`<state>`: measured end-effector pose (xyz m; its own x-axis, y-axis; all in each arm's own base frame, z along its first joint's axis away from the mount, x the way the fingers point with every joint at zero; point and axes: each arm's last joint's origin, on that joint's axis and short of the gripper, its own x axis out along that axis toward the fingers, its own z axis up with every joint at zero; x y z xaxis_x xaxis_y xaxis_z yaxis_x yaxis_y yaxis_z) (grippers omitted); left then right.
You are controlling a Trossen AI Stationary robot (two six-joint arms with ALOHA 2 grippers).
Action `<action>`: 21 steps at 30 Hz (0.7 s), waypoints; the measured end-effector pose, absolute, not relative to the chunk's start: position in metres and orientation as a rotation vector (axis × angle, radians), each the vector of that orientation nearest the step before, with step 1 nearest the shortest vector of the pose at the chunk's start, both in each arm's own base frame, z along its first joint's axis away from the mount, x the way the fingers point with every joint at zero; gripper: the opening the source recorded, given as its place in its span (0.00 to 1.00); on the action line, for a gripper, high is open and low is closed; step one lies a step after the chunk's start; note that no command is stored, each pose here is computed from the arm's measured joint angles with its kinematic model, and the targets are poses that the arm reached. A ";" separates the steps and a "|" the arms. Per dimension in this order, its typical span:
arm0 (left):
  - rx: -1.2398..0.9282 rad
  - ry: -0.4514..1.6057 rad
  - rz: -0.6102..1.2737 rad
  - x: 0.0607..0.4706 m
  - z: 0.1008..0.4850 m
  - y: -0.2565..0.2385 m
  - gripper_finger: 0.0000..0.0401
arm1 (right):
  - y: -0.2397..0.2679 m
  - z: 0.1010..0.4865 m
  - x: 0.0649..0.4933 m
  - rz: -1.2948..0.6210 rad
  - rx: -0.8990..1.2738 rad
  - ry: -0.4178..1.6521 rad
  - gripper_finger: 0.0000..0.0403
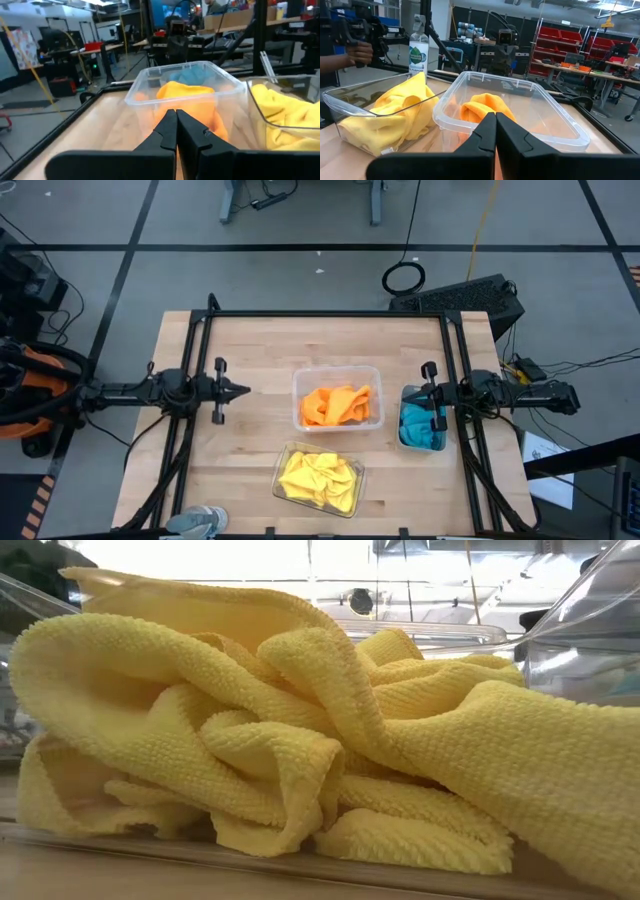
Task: Sort microfiber towel by color & place in baskets
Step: Return to Home Position
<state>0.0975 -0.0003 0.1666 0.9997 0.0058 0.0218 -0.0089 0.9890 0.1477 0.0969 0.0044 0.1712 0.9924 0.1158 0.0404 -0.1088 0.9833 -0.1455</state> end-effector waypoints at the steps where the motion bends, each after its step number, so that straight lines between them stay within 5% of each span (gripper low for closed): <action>1: 0.139 -0.020 0.015 0.097 0.167 0.000 0.01 | 0.004 0.171 0.097 0.113 -0.144 -0.049 0.00; 21: 0.086 -0.004 0.100 0.098 0.166 0.008 0.01 | 0.004 0.171 0.097 0.113 -0.144 -0.049 0.00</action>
<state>0.0983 0.0078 0.1657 0.9950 0.0994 0.0078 -0.0997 0.9913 0.0858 0.0969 0.0044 0.1712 0.9924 0.1161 0.0404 -0.1091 0.9833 -0.1456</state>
